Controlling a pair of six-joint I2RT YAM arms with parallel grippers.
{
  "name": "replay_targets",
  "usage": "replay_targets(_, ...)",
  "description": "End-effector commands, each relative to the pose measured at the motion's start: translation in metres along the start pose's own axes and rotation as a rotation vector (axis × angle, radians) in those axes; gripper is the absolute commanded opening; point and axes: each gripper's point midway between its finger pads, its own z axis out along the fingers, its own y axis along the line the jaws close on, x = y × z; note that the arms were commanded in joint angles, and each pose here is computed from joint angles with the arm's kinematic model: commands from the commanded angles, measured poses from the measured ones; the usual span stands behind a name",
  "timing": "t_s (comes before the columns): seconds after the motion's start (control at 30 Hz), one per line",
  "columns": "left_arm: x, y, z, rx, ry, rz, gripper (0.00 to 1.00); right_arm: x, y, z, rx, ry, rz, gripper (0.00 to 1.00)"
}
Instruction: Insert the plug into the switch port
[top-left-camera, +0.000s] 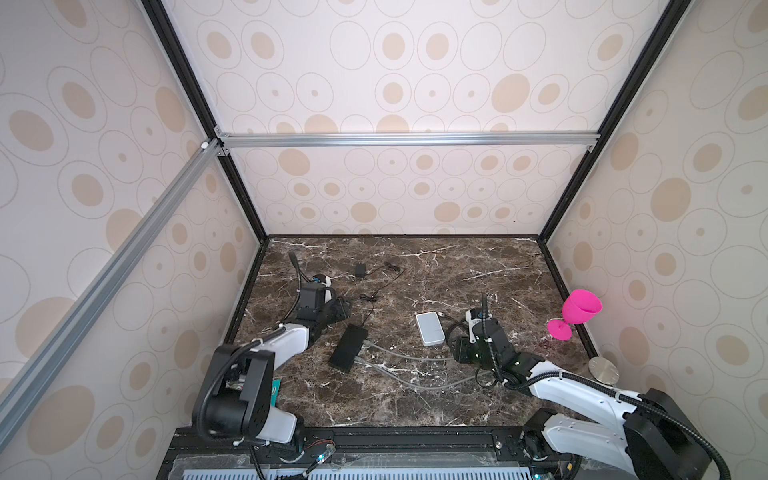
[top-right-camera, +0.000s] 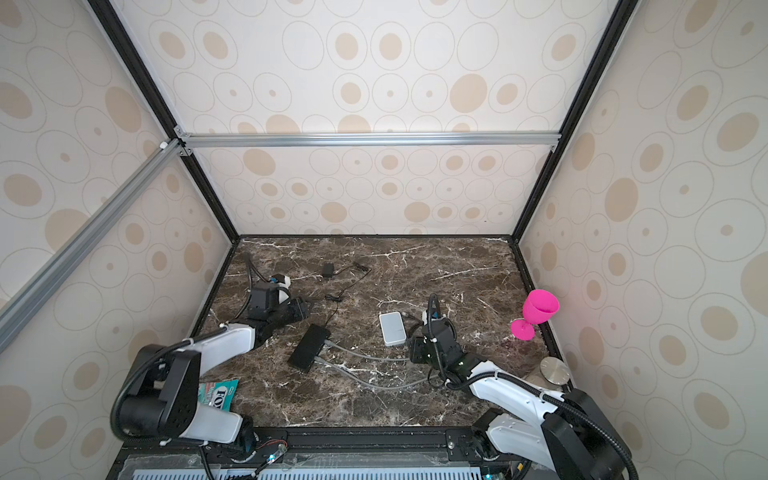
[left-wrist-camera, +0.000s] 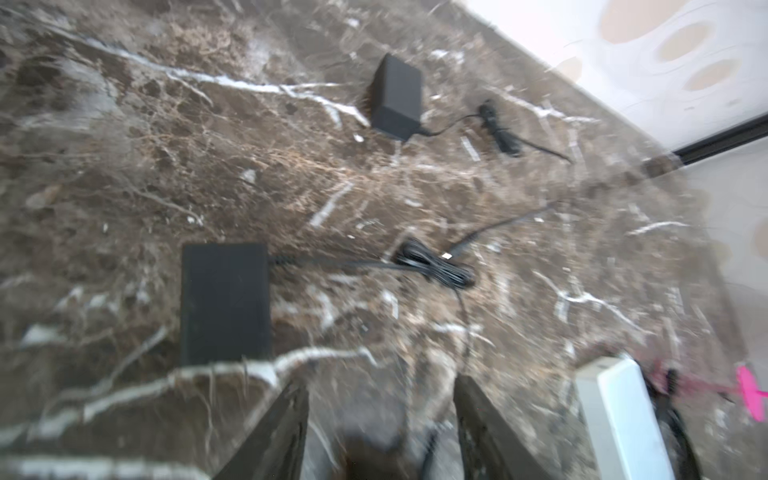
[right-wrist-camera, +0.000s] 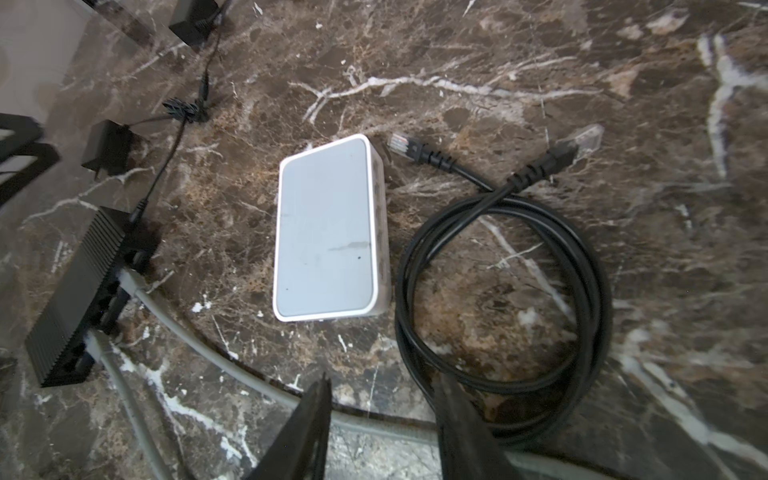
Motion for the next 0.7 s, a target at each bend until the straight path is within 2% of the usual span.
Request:
replay_targets(0.0, 0.021, -0.035, -0.017, 0.072, -0.002, 0.042, 0.59, -0.004, -0.005, 0.002, 0.06, 0.036, -0.033, 0.45)
replay_targets(0.1, 0.055, -0.064, -0.031, 0.125, 0.034, 0.081, 0.59, 0.0, 0.0, 0.005, 0.053, 0.094, -0.041, 0.44)
replay_targets(0.23, 0.089, -0.075, -0.049, 0.202, 0.046, 0.035, 0.57, 0.002, 0.002, 0.005, 0.044, 0.104, -0.026, 0.44)
replay_targets(0.33, 0.103, -0.071, -0.055, 0.224, 0.052, 0.017, 0.57, 0.001, 0.004, 0.003, 0.037, 0.107, -0.012, 0.44)
replay_targets(0.67, 0.124, -0.044, -0.043, 0.133, 0.082, 0.064, 0.6, 0.0, 0.006, -0.002, 0.026, 0.113, 0.014, 0.44)
